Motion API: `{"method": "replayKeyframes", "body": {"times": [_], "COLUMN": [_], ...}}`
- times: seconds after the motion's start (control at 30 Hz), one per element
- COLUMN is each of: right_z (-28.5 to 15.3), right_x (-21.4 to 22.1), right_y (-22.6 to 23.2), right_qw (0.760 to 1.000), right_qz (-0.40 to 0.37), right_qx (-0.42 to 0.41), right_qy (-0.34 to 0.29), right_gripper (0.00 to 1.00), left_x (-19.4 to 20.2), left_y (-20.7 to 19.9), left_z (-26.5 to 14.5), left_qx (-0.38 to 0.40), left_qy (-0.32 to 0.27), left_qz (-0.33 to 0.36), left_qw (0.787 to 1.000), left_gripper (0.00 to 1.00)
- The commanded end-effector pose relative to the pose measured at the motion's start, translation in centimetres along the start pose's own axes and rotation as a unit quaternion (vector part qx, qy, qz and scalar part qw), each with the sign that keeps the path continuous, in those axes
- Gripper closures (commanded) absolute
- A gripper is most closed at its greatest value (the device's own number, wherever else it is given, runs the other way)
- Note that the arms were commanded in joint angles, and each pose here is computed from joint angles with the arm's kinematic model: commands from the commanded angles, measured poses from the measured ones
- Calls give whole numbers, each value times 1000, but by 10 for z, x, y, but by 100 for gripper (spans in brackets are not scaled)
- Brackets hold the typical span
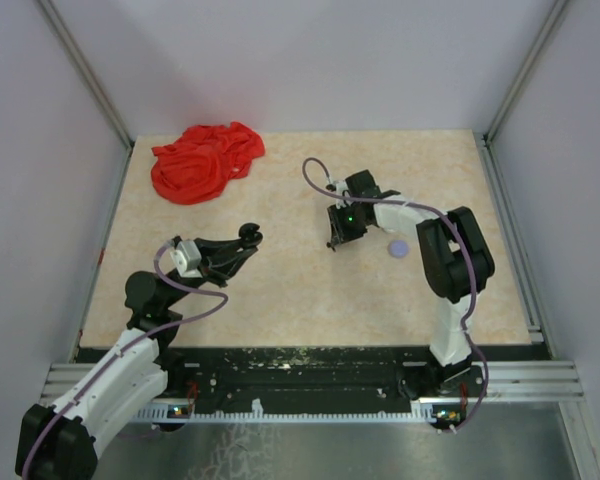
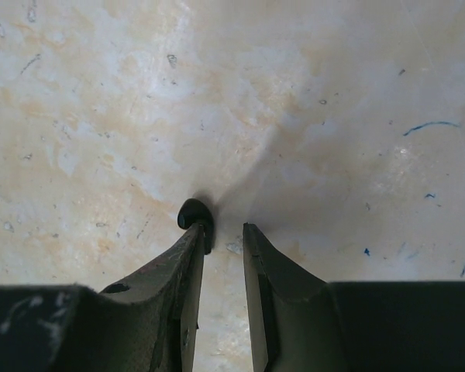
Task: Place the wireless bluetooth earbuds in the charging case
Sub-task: Adjust the earbud at the center of the board, then pick up the earbud from the center of the board.
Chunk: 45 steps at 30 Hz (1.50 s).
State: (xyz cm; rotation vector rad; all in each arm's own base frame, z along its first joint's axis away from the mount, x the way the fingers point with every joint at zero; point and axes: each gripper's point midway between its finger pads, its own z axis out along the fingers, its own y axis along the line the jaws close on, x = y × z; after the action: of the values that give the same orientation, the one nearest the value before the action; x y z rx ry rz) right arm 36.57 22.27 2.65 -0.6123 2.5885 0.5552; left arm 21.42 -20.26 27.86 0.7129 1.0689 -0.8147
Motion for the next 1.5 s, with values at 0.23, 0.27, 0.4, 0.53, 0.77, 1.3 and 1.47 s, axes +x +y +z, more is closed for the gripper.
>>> {"method": "replayKeyframes", "body": {"times": [0.23, 0.27, 0.4, 0.53, 0.77, 1.3, 1.47], "right_z": [-7, -7, -7, -6, 3, 22, 20], "right_x": [-16, -15, -13, -14, -11, 4, 11], "right_y": [17, 19, 26, 24, 19, 7, 3], "right_qw": [997, 997, 995, 995, 998, 995, 989], "right_qz": [5, 5, 0, -2, -13, -69, -90], "right_qx": [-61, -67, -90, -85, -51, 70, 115], "right_qy": [-44, -43, -47, -50, -37, 5, 23], "right_gripper": [73, 72, 71, 70, 71, 73, 75], "left_x": [-23, -23, -22, -22, -21, -22, -22], "left_y": [0, 0, -1, -1, -1, -2, -2], "left_z": [5, 5, 5, 6, 6, 6, 6], "left_qx": [9, 9, 10, 12, 14, 16, 16], "left_qy": [-26, -26, -26, -26, -24, -26, -26], "left_qz": [16, 17, 15, 13, 9, 11, 11], "left_qw": [999, 999, 1000, 1000, 1000, 999, 999], "left_gripper": [99, 99, 99, 99, 99, 99, 99]}}
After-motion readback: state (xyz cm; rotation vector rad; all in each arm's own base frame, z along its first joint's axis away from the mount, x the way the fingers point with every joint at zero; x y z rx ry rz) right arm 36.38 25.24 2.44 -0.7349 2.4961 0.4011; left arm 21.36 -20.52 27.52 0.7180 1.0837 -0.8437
